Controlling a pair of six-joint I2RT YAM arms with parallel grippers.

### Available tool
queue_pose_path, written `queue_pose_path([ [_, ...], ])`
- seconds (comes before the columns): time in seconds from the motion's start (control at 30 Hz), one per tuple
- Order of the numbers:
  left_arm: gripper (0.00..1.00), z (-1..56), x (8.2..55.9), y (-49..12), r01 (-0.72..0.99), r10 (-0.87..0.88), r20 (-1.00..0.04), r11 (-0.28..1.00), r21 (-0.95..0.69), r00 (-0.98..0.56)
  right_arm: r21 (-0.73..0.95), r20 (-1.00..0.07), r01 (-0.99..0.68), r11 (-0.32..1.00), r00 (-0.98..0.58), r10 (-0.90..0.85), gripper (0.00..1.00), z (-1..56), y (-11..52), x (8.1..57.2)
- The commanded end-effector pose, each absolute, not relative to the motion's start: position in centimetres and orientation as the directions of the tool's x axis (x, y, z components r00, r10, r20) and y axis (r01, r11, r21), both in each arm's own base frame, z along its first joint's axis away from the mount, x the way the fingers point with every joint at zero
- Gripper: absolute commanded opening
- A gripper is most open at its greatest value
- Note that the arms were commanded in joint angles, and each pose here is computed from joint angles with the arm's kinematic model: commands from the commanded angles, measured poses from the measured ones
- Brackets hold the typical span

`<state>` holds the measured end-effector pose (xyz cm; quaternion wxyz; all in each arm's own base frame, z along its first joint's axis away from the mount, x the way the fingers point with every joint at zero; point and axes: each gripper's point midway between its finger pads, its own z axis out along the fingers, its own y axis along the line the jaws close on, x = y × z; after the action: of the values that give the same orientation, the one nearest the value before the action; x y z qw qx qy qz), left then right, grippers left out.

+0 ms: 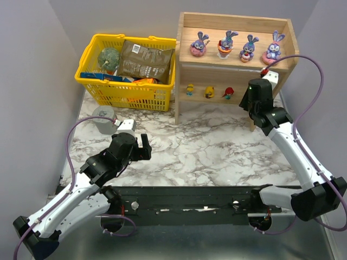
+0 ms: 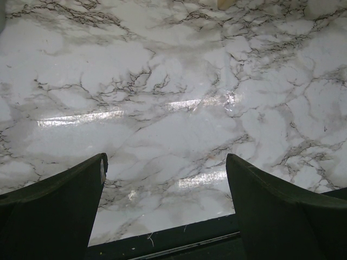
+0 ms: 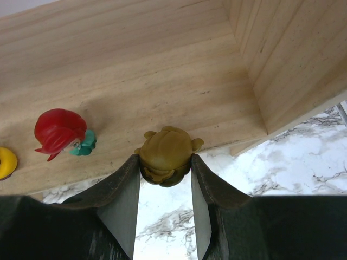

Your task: Place and organize the plastic toys onto the shelf

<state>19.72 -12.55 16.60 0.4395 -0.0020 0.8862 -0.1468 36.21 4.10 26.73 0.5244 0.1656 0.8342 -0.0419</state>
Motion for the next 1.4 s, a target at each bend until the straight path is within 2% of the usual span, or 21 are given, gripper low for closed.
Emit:
queue_pose_path([
  [0.0,0.99,17.1,19.9,-12.6,0.127,-0.139,-0.785,0.955,-0.266,-0.604,0.085,-0.898,0.331,0.940,-0.383,0.216,0.13,26.4,3.6,36.7],
  [0.4,0.99,17.1,19.8,-12.6,0.132,-0.139,-0.786,0.954,-0.270,-0.603,0.060,-0.900,0.339,0.939,-0.389,0.198,0.23,25.4,3.3,37.5],
  [0.43,0.99,17.1,19.9,-12.6,0.132,-0.139,-0.786,0.954,-0.270,-0.603,0.060,-0.902,0.341,0.938,-0.385,0.197,0.29,25.4,3.3,37.5],
  [0.5,0.99,17.1,19.9,-12.6,0.132,-0.139,-0.786,0.954,-0.270,-0.603,0.060,-0.905,0.343,0.937,-0.378,0.196,0.31,25.4,3.2,37.5],
  [1.37,0.99,17.1,19.9,-12.6,0.131,-0.140,-0.786,0.954,-0.270,-0.602,0.031,-0.944,0.356,0.934,-0.296,0.144,0.24,25.1,2.2,38.1],
])
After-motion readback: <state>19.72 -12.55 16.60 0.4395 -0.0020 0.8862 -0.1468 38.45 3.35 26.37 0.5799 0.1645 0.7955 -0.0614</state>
